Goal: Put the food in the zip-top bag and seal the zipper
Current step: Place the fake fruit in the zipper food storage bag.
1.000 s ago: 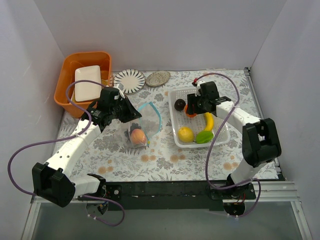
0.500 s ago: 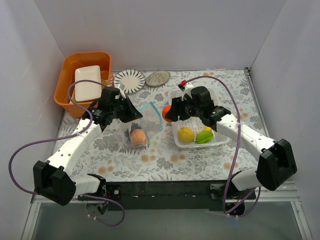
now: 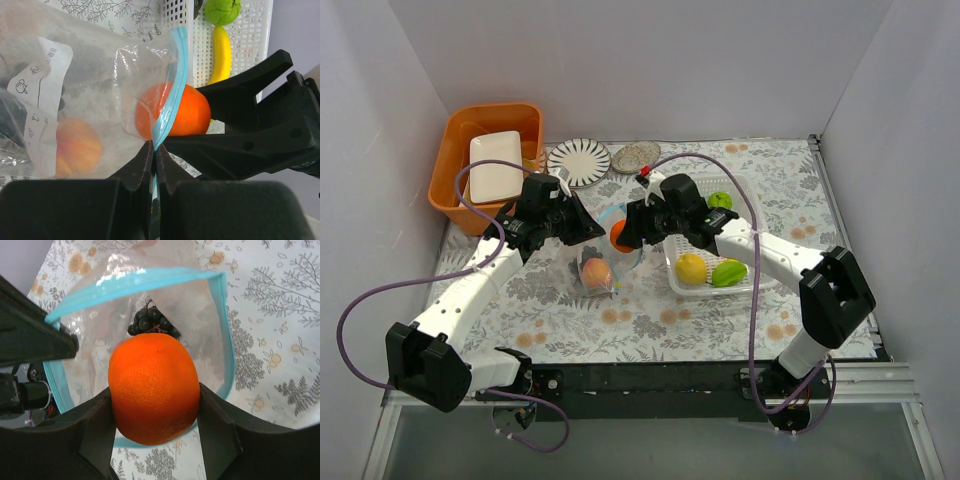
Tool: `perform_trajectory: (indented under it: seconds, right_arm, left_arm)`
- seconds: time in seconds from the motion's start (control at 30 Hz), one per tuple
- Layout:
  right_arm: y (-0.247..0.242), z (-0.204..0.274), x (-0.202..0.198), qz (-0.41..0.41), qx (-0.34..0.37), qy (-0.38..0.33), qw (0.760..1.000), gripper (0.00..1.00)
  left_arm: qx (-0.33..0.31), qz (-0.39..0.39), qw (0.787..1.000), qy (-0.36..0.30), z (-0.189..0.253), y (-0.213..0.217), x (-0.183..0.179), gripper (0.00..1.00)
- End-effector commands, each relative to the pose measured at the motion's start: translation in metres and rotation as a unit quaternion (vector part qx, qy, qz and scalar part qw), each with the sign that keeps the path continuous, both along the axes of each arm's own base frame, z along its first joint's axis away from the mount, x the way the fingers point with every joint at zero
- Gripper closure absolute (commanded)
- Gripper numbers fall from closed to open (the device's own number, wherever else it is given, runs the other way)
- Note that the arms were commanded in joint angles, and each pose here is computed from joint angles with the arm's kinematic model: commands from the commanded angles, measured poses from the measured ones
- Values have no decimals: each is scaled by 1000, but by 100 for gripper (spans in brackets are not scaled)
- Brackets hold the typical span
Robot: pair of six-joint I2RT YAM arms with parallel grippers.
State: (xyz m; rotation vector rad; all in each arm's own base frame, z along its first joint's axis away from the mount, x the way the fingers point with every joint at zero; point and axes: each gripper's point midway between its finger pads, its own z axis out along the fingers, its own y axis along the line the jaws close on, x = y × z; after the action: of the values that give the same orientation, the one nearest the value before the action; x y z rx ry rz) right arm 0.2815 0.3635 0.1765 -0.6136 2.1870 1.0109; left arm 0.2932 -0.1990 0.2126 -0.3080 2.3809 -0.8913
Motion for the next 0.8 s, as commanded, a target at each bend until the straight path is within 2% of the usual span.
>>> perform_trajectory:
  seconds: [0.0,0.13,0.17,0.37,0.47,0.63,0.77]
  right_arm:
    - [30,24,12,16,29,-26,999,65]
    - [48,22,21,26,22,-27,999,57]
    - [48,21,23,26,19,-27,999,48]
    - [42,31,35,3,6,-61,998,15]
    - [30,44,37,-14,0,-88,996,6]
    - [-6,63,47,-75,-13,-123,989,5]
    - [-64,60,67,-185,-55,-140,971,2]
  left_arm:
    - [-2,-9,1000,-19,15,1,-3,100]
    - [2,-3,1000,-29,24,4,-1,100]
    - [1,-2,999,-35,29,4,-1,100]
    - [7,28,998,-59,41,14,3,100]
    - [7,39,997,-72,47,17,4,100]
    - [12,44,996,-73,48,19,8,100]
    - [16,72,993,-91,55,28,10,100]
